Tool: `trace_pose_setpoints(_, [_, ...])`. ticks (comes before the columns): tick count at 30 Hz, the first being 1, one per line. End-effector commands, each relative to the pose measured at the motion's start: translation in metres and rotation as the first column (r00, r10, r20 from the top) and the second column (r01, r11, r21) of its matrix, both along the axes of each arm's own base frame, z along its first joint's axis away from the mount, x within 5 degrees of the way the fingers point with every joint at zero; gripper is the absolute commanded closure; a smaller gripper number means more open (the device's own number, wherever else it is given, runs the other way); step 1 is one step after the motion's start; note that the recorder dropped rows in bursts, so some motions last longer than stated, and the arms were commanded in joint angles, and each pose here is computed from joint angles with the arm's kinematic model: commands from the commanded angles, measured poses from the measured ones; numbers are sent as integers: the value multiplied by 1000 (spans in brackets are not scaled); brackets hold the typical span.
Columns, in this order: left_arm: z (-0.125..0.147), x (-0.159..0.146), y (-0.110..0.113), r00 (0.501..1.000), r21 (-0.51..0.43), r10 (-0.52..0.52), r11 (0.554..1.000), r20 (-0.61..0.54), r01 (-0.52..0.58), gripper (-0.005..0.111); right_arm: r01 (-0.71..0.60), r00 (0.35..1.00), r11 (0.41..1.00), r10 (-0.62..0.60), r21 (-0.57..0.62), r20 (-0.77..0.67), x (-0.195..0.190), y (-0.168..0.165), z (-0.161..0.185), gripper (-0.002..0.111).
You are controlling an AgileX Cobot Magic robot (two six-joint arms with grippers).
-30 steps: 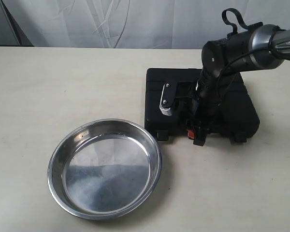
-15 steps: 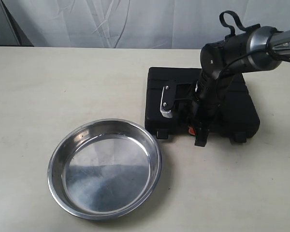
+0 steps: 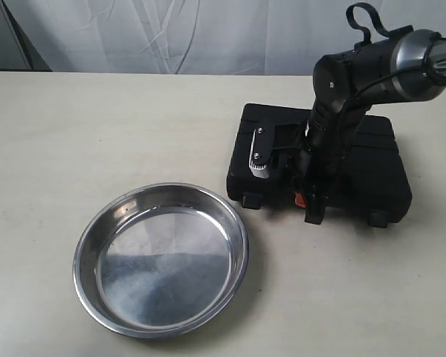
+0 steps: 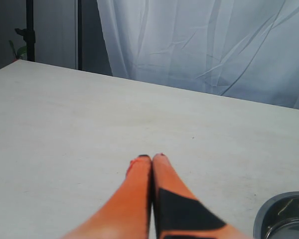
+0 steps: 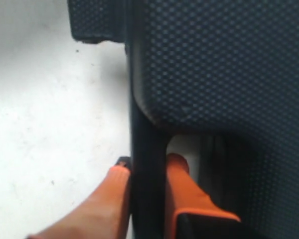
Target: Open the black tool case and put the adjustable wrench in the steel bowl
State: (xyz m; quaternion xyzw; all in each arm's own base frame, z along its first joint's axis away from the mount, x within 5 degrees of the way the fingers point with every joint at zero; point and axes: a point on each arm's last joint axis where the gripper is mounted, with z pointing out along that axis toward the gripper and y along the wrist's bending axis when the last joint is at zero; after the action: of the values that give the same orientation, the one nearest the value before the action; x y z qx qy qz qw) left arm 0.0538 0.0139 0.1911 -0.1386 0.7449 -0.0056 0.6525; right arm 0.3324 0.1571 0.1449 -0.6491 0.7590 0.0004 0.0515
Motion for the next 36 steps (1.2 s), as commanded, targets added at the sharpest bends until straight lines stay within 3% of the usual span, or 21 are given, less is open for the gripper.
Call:
trace_pose_setpoints(1, [1, 1, -1, 1000, 1, -9, 1000, 5, 9, 106, 18, 1000, 1000, -18, 8, 12, -1, -2, 13, 108])
trace_pose_setpoints(10, [1, 1, -1, 1000, 1, -9, 1000, 5, 9, 106, 86, 996, 990, -87, 108, 3, 1, 7, 8, 108])
trace_pose_setpoints(22, [1, 1, -1, 1000, 1, -9, 1000, 5, 9, 106, 102, 991, 993, -95, 65, -98, 0, 8, -24, 108])
trace_pose_setpoints(36, [1, 1, -1, 1000, 1, -9, 1000, 5, 9, 106, 87, 996, 989, -87, 117, -6, -4, 6, 22, 108])
